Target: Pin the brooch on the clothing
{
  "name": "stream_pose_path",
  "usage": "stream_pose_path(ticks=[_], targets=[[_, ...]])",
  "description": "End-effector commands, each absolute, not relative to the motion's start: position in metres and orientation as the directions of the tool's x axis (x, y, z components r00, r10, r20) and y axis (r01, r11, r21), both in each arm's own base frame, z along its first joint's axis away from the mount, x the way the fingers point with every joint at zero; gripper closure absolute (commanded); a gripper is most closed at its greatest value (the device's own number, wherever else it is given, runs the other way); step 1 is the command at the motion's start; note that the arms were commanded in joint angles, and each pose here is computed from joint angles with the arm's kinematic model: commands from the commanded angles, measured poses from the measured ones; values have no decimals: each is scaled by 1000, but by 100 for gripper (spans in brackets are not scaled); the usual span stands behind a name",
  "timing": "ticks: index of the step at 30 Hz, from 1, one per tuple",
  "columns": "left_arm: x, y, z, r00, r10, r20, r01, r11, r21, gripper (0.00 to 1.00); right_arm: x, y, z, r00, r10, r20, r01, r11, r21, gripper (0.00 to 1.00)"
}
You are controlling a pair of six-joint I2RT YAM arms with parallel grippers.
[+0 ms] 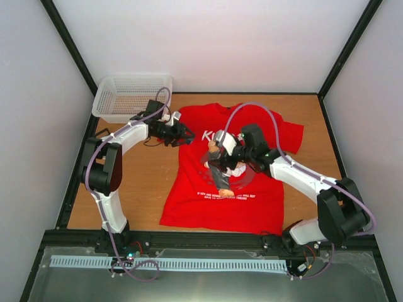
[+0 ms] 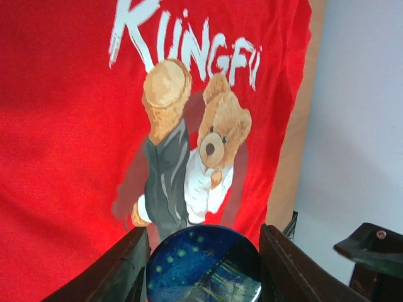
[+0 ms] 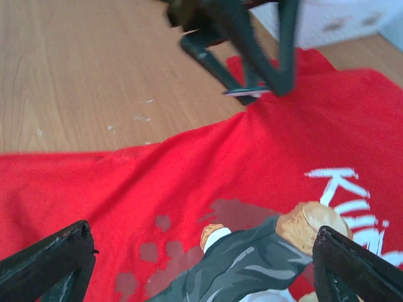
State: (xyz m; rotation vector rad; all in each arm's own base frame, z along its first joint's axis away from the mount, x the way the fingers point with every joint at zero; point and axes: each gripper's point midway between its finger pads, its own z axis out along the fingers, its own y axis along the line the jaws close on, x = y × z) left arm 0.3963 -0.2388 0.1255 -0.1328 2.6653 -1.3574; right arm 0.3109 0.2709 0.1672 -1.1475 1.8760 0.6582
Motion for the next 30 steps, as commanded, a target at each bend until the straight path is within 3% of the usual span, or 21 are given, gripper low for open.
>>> stream_pose_path(ticks=[1,6,13,30], targets=[[385,-250,143,-994,-50,-94,51,551,-833,54,309,277,177,166,-579,-799,-887,267,-378,8],[371,-257,148,-998,21,-51,55,480,-876,55,302,284,186,167,-525,-834,-907,250,-339,9],[357,-264,165,-991,88,-102,129,411,-903,57,284,294,206,117,-339,-934,-952,228,-202,10],[328,-290,195,-961,192,-198,253,327,-910,56,307,281,199,237,-340,-910,-940,156,-303,14]])
